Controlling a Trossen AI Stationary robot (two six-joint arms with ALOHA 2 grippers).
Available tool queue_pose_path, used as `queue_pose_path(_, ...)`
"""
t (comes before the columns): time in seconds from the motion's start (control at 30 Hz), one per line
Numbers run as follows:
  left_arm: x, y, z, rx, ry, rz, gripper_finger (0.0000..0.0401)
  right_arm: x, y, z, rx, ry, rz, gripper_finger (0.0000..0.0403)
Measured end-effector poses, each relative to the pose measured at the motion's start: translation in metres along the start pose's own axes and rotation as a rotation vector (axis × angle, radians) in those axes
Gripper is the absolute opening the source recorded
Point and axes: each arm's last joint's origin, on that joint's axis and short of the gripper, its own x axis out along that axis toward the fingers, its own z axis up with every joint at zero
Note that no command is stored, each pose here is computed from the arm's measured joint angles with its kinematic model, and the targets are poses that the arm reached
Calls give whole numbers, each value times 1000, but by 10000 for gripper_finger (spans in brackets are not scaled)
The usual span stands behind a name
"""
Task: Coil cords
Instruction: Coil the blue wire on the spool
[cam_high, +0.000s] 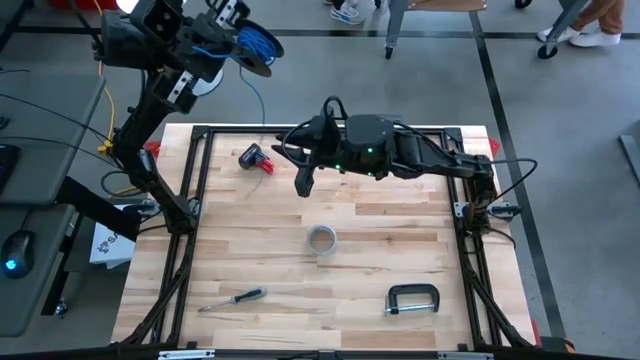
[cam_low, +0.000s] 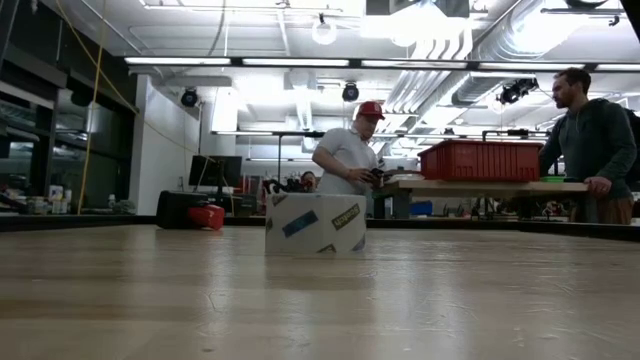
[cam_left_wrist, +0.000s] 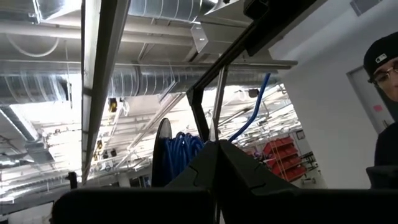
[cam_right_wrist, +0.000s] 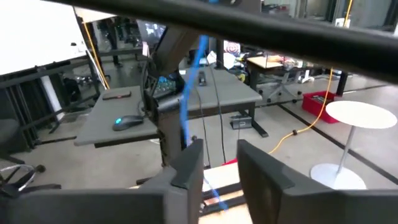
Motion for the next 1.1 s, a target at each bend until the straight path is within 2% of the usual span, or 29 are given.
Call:
queue_pose_path(0.13,0,0,0,-1,0,1,5,0,0,4,15,-40,-13,38)
queue_pose_path(0.23,0,0,0,0,0,1,5,1,-3,5,68,-43,-12,36)
queue_pose_path(0.3,0,0,0,1,0,2,5,1,-3,5,91,-44,6,54)
queue_pose_path(0.4,0,1,0,0,1,4,5,1,-1,5,116,-42,35,104)
queue_pose_path(0.53,0,1,0,0,1,4,5,-1,3,4,98,-36,44,177)
queue_pose_path(0.63,0,1,0,0,1,4,5,-1,4,4,86,-33,62,212)
queue_pose_path(0.73,0,1,0,-1,2,4,5,-1,4,2,75,-11,81,223)
queue_pose_path(0.93,0,1,0,-5,3,4,5,-3,-2,-4,-70,50,-79,225)
queue_pose_path(1.1,0,1,-1,-14,4,4,5,-9,-3,-7,-59,116,-49,225)
